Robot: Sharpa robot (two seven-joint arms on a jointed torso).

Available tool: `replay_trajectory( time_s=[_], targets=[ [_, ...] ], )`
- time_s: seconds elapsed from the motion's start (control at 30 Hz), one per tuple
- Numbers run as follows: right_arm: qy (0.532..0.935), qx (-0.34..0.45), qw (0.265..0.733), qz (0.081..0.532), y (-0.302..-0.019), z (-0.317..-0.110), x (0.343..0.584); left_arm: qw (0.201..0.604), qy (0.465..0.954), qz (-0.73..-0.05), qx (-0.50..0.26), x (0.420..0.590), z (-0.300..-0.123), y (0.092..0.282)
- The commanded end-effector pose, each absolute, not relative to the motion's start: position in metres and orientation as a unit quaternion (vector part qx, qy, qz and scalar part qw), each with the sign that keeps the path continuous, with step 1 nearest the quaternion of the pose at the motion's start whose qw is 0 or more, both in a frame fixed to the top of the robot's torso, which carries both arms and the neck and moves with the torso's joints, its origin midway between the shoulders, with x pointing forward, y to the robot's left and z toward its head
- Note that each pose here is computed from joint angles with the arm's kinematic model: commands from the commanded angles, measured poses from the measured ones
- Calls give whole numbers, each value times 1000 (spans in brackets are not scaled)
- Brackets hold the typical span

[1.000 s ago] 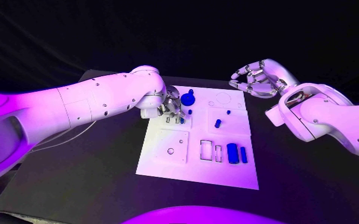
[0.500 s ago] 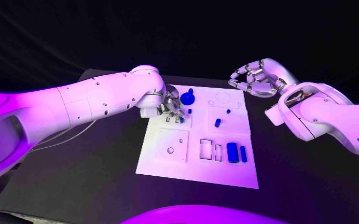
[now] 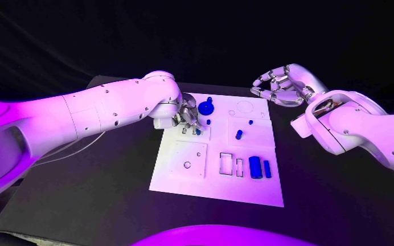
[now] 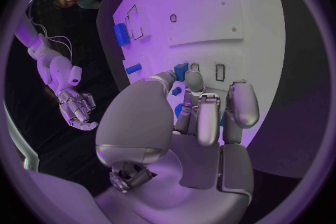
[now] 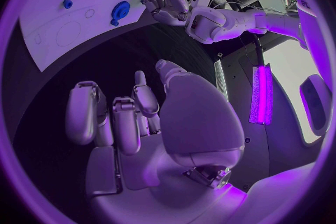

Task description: Assemble the parts on the task board

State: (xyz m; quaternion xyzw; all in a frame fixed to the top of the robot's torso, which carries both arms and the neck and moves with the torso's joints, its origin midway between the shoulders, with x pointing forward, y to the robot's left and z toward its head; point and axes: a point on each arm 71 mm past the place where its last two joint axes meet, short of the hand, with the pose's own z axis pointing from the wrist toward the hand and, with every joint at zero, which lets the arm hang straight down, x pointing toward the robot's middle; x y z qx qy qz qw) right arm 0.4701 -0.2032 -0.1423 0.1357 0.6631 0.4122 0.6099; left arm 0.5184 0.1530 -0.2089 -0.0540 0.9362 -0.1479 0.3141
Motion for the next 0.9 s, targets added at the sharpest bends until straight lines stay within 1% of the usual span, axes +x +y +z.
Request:
replay_trajectory(
  time_s=[0.03, 0.33, 0.9],
  targets=[
    [666, 127, 607, 414, -201, -142, 469, 308, 938, -151, -50, 517, -209, 152],
    [665, 127, 608, 415, -201, -142, 469, 314, 935, -157, -59, 517, -208, 153],
    [663, 127, 611, 414, -204, -142, 470, 354, 914, -173, -95, 514, -201, 166]
  ],
)
